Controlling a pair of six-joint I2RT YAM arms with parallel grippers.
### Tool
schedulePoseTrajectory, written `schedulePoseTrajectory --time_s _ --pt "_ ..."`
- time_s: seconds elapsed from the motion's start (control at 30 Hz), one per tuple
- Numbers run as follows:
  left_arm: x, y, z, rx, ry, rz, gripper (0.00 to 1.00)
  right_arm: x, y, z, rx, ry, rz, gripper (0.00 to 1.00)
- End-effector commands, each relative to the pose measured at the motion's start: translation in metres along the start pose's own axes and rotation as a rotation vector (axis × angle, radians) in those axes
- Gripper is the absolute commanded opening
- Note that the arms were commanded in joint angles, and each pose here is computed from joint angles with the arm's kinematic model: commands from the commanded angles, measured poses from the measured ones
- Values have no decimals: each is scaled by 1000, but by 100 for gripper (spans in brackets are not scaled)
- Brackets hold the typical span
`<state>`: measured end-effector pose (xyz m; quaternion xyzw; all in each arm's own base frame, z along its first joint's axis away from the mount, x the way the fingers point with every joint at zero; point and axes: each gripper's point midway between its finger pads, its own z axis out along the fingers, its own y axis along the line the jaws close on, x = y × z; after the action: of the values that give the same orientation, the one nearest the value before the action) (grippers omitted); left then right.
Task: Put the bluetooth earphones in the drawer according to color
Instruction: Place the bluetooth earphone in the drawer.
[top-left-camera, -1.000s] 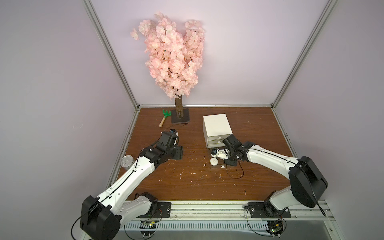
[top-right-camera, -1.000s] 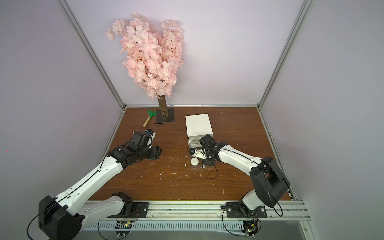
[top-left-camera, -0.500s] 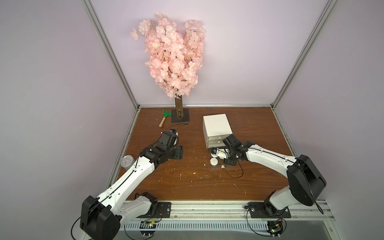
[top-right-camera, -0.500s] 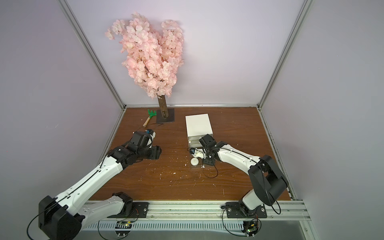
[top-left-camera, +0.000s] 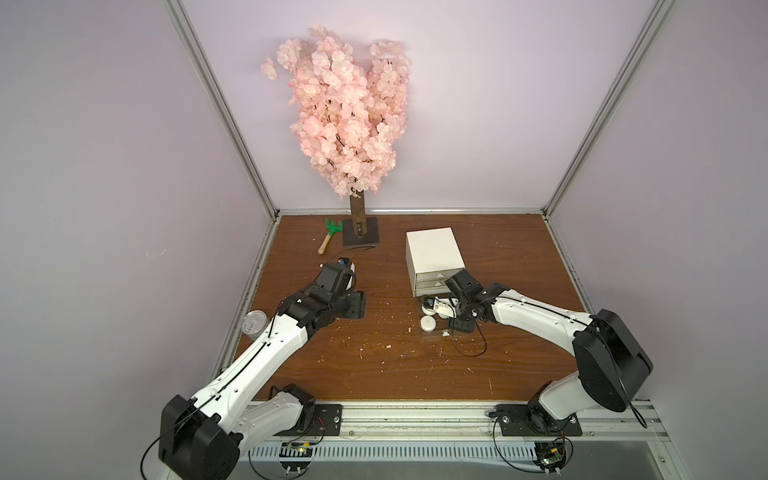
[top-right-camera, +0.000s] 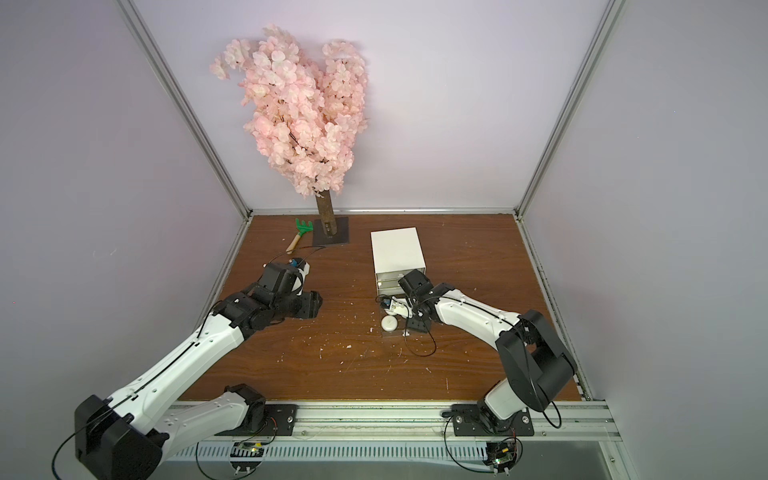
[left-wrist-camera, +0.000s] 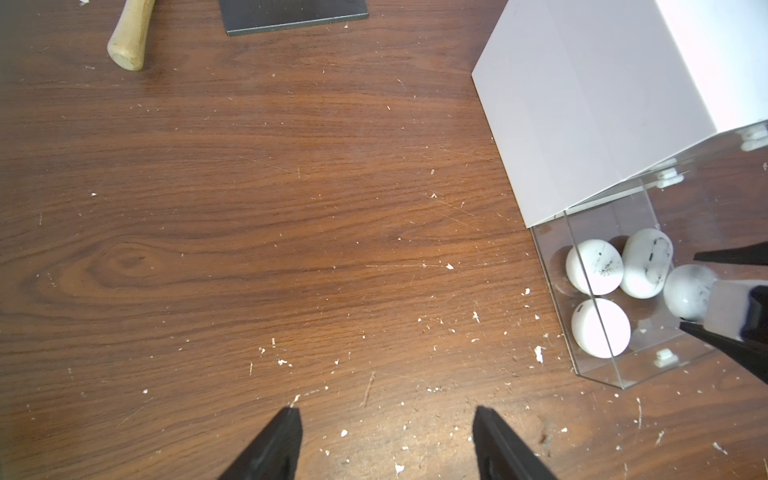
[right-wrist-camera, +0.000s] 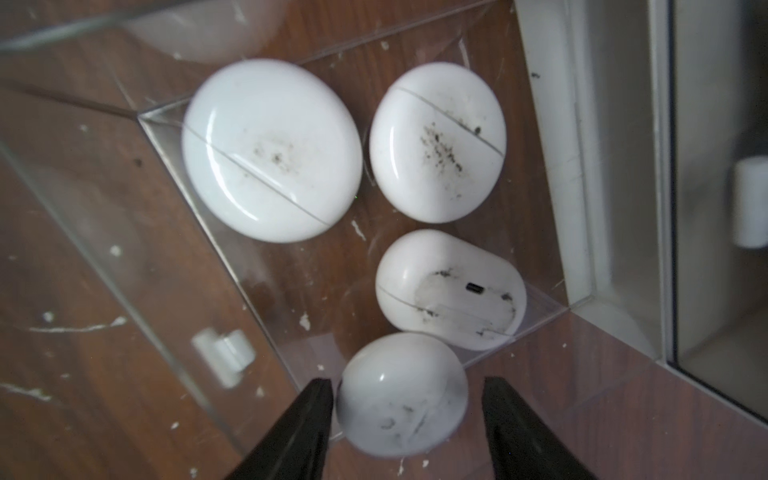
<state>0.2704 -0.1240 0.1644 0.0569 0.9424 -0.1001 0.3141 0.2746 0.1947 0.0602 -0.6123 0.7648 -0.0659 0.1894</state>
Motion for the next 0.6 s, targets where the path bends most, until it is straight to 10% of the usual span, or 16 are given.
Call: schedulePoseTrajectory --time_s 0.0,0.27,0.5,0.57 --pt "-5 2 -6 3 -25 2 70 3 -6 -10 32 -7 22 69" --pt "-8 1 -9 7 -35 -1 70 -13 -35 -44 163 -82 61 72" --pt "-30 -14 -16 66 -65 -15 70 -59 -72 -154 345 -443 289 70" --pt "-41 -23 -18 103 -79 -14 70 -65 -68 -178 332 -577 387 56"
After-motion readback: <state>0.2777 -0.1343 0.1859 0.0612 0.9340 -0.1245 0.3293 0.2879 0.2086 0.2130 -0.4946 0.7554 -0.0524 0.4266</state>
